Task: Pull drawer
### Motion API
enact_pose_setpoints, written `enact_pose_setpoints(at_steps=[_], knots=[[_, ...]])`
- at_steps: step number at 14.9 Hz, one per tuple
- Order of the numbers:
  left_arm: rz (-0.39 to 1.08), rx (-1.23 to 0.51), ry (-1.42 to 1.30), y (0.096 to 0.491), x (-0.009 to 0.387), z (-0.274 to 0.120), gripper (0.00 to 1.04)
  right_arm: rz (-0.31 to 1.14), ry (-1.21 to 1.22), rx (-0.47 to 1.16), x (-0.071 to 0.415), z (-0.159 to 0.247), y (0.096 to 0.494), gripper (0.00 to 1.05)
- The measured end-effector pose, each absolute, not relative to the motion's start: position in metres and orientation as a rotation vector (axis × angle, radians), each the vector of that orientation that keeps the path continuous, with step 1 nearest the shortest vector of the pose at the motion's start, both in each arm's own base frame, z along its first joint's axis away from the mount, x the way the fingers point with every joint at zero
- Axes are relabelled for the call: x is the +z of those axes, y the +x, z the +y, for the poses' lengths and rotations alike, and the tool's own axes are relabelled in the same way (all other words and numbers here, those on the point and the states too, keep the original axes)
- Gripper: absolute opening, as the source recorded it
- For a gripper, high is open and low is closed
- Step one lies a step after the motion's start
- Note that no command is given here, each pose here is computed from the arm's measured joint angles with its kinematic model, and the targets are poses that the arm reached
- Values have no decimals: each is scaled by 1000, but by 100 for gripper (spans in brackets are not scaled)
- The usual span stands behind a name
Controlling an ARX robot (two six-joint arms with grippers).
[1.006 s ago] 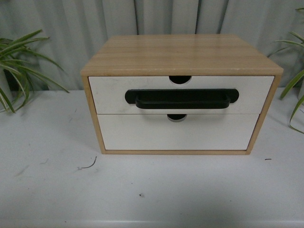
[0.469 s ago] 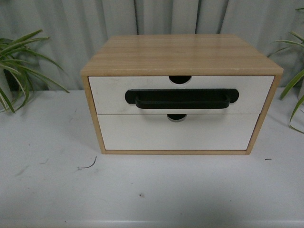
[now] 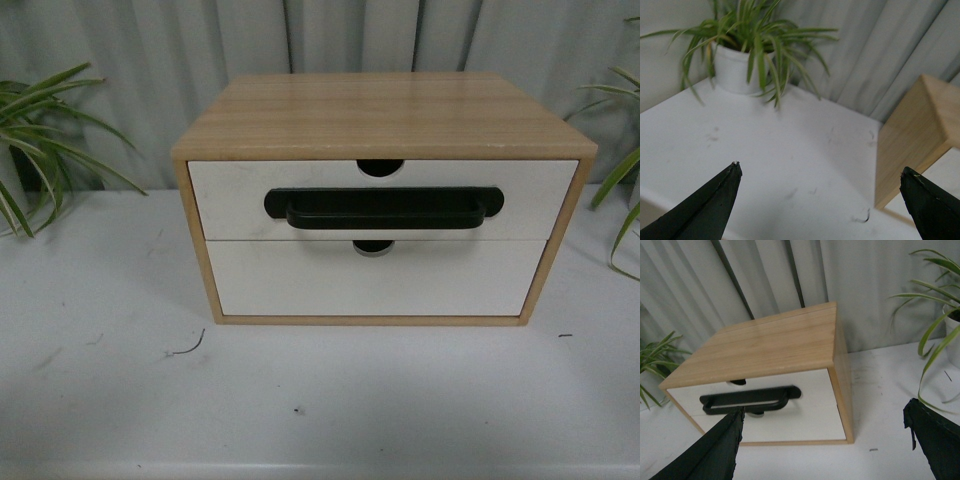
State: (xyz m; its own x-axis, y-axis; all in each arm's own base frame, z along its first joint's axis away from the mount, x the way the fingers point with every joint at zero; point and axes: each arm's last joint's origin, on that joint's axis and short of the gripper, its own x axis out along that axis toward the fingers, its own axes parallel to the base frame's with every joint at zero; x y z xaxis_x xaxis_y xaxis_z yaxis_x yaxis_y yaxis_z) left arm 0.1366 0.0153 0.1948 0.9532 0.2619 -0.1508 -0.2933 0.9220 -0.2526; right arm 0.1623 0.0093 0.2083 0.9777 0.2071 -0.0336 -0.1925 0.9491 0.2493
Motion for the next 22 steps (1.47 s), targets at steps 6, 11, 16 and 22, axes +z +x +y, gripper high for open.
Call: enact_pose_setpoints(at_steps=[6, 11, 16, 22], knots=[[101, -5, -322, 268, 228, -18, 98, 100, 116, 251, 231, 54, 299, 98], [257, -619, 130, 310, 252, -63, 98, 20, -531, 673, 248, 60, 337, 98], [467, -1097, 664, 301, 251, -116, 98, 58, -1214, 1042, 222, 45, 342, 98], [546, -1248, 912, 333, 224, -167, 98, 169, -1351, 1193, 202, 57, 355, 98]])
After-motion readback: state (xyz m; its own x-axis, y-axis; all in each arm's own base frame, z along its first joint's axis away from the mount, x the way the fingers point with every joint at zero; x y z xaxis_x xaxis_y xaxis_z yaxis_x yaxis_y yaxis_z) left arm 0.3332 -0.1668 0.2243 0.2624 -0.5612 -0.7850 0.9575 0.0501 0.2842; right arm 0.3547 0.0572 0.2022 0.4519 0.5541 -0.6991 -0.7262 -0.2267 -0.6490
